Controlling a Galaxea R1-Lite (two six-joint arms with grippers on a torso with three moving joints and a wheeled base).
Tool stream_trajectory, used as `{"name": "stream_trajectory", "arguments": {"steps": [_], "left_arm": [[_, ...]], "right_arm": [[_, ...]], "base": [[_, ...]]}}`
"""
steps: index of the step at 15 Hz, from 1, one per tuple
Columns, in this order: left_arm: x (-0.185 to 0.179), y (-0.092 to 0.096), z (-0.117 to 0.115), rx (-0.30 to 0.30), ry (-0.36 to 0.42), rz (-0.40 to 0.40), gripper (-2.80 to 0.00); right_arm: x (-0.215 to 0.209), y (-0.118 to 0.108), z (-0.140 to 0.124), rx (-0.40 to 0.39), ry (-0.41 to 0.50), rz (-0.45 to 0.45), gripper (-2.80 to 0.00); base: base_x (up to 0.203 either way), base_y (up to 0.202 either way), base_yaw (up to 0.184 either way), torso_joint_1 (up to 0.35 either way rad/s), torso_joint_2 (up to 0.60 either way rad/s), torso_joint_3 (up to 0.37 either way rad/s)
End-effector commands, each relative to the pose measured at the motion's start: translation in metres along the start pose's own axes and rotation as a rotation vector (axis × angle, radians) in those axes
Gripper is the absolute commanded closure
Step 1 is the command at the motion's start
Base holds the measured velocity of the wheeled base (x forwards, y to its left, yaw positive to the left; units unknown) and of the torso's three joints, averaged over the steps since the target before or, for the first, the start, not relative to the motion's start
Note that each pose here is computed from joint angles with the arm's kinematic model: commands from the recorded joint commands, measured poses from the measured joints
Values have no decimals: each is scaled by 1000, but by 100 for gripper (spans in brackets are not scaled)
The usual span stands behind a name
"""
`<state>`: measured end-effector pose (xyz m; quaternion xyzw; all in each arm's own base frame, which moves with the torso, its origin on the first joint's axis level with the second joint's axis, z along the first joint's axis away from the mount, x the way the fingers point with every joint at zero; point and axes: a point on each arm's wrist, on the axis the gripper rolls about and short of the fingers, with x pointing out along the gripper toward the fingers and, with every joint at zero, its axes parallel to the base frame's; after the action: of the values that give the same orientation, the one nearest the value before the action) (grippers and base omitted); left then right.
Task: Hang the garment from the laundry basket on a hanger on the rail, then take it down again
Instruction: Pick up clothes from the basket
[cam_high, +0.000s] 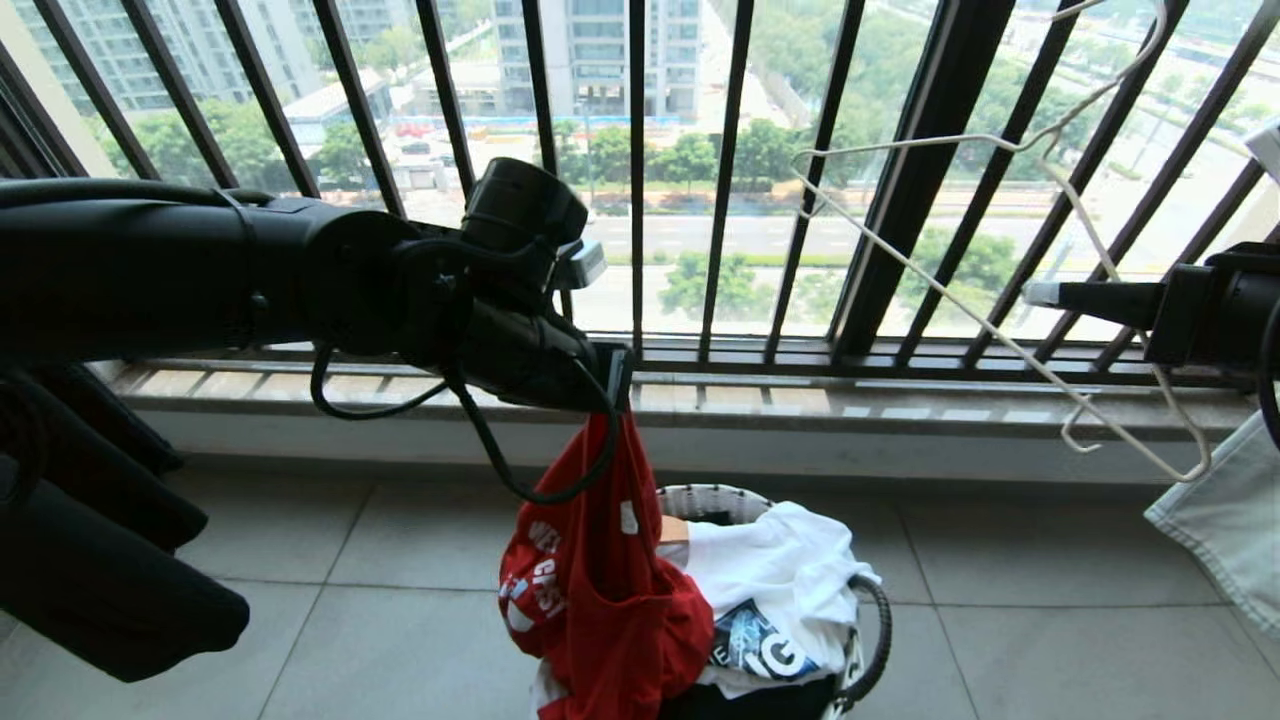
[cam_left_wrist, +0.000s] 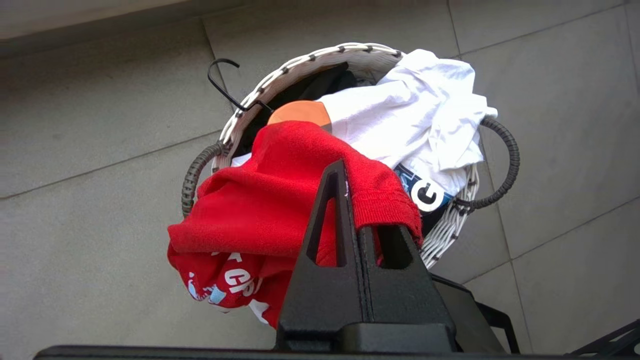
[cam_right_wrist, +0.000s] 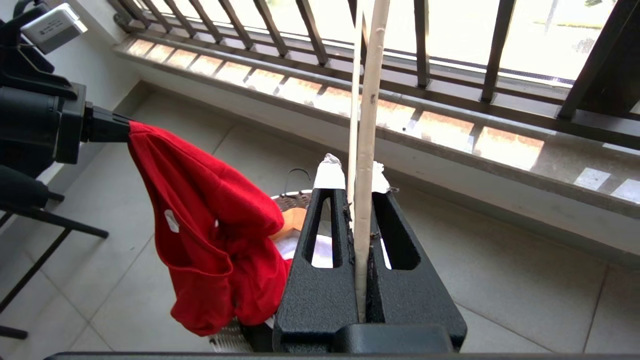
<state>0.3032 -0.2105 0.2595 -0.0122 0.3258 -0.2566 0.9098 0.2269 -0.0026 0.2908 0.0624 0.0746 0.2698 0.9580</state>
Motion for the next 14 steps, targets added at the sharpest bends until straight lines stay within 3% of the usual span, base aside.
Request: {"name": "stream_trajectory", "arguments": {"steps": [1, 14], "left_arm": [[0, 0, 0, -1, 0, 0, 0], [12, -1, -6, 9, 27, 37, 0]], "right_arm": [[-1, -2, 1, 0, -3, -4, 0], [-2, -2, 2, -2, -7, -8, 0]], "base": [[0, 0, 0, -2, 2, 198], [0, 0, 0, 1, 3, 203]]}}
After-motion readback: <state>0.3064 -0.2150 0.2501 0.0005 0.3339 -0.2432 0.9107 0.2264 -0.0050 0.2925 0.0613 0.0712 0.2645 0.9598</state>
